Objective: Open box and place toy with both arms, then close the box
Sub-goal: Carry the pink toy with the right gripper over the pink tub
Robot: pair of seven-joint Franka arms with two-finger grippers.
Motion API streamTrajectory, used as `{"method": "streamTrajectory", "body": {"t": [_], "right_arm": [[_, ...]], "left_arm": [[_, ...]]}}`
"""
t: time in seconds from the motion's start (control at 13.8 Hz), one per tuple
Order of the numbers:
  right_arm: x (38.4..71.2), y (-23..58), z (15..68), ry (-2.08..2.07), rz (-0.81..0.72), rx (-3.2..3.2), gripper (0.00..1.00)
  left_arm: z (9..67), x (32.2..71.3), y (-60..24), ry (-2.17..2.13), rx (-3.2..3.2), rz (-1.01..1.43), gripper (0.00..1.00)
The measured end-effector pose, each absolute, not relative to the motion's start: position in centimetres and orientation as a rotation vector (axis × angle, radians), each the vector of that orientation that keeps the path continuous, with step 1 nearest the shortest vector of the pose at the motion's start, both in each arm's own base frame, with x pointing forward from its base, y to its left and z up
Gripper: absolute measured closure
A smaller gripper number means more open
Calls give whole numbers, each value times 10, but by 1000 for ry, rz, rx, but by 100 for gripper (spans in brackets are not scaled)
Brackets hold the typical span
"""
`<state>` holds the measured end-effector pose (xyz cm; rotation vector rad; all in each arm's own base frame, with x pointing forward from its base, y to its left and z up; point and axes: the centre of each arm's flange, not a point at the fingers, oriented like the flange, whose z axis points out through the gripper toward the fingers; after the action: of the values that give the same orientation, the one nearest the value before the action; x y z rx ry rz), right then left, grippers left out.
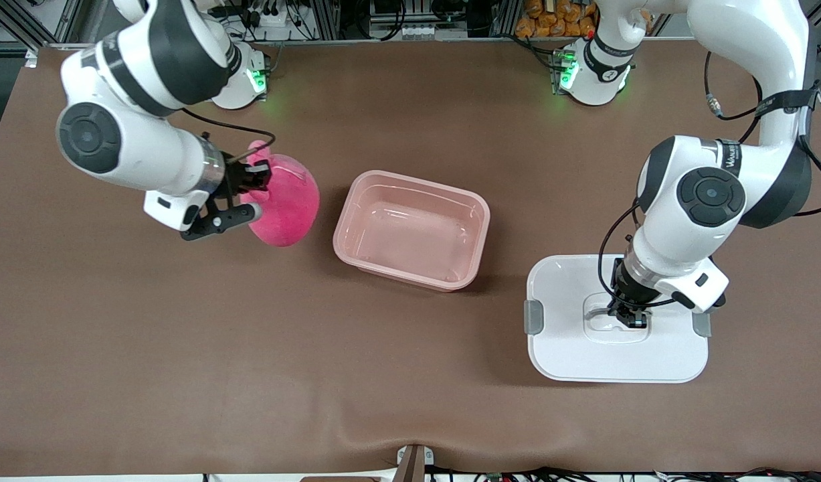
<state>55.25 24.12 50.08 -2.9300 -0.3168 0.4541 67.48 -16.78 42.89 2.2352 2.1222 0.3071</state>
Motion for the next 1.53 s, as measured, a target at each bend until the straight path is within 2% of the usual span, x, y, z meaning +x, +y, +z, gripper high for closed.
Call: {"method": "streamTrajectory", "body": {"t": [0.58, 0.94, 1.53], "right_arm": [[555, 319, 494, 75, 490, -2959, 88], [566, 353, 490, 216, 458, -2942, 88], [569, 399, 450, 327, 457, -2904, 88]], "left_arm": [[429, 675, -168, 2122, 2236, 306, 93], [428, 675, -168, 2123, 2237, 306, 93], [428, 675, -168, 2124, 2236, 306, 93]]}}
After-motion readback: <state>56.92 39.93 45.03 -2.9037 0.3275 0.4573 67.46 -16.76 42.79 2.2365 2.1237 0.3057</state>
